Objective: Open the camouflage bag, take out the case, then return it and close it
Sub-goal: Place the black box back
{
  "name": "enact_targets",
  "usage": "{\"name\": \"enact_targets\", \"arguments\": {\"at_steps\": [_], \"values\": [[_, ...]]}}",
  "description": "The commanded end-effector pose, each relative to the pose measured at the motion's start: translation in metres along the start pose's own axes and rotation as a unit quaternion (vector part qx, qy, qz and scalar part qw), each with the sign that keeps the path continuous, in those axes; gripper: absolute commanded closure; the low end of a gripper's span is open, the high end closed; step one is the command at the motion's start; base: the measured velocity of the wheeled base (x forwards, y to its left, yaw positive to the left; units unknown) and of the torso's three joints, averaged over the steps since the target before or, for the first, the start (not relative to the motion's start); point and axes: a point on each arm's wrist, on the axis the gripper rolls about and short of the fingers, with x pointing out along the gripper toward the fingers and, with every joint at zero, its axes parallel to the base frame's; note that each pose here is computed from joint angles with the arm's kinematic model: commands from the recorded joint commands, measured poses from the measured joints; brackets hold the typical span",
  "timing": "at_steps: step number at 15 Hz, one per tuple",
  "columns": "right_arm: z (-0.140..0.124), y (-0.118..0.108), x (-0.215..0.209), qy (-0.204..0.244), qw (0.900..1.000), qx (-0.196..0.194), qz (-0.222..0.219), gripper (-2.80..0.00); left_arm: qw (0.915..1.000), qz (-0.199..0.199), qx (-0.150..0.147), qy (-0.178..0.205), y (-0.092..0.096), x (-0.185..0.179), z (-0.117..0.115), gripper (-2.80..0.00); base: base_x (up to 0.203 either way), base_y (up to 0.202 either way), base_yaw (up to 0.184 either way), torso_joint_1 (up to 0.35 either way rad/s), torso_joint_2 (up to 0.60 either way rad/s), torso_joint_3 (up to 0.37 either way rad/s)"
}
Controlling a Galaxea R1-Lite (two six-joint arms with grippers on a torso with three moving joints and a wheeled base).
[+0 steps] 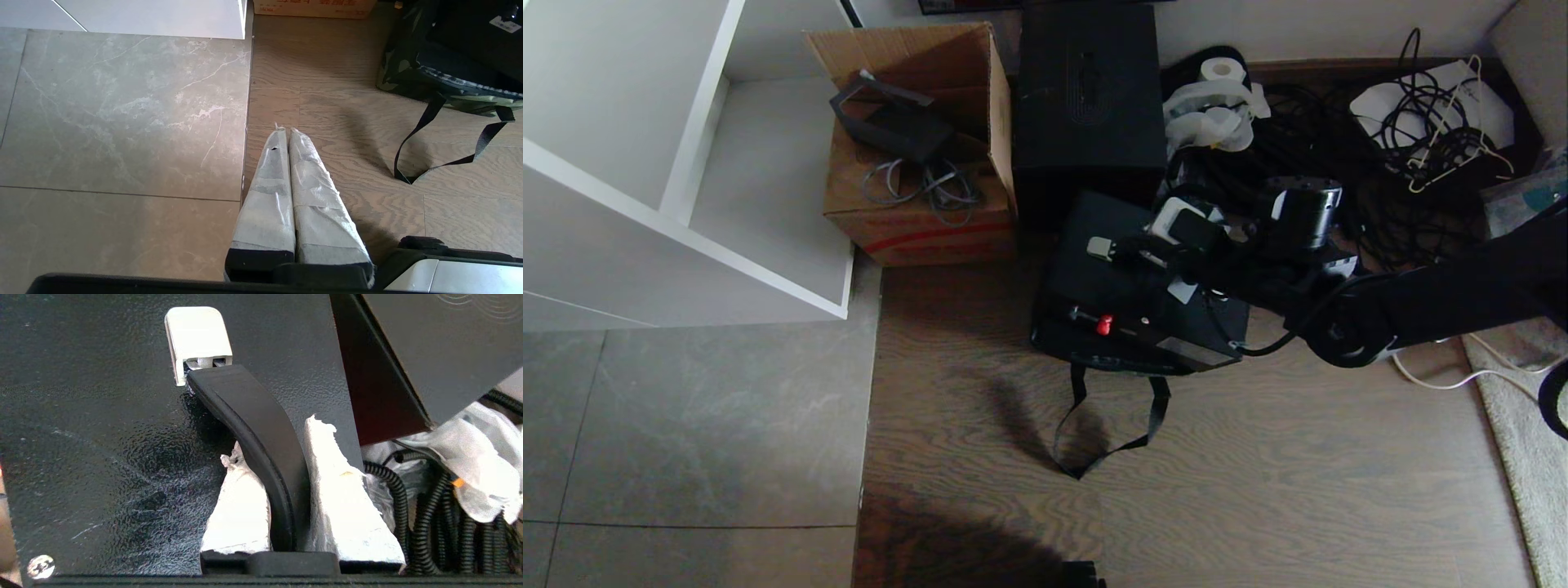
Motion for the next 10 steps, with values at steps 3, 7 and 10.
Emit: {"name": "enact_targets", "arguments": {"at_steps": [3,7,10], "values": [[-0.0004,-0.0025,-0.0018,-0.001,1.0,-0.002,0.003,0.0,1.0,0.0,0.0,0.003,0.0001,0.0005,-0.0025,0.0,0.0,0.0,0.0,0.0,0.0,0.0],[-0.0001,-0.0025,-0.0033,-0.008,1.0,-0.004,0.01,0.0,1.0,0.0,0.0,0.003,0.0001,0.0005,-0.0025,0.0,0.0,0.0,0.0,0.0,0.0,0.0],[-0.0027,0.0003,-0.0026,-0.004,1.0,-0.003,0.014,0.0,1.0,0.0,0.0,0.003,0.0001,0.0005,-0.0024,0.0,0.0,0.0,0.0,0.0,0.0,0.0]]}}
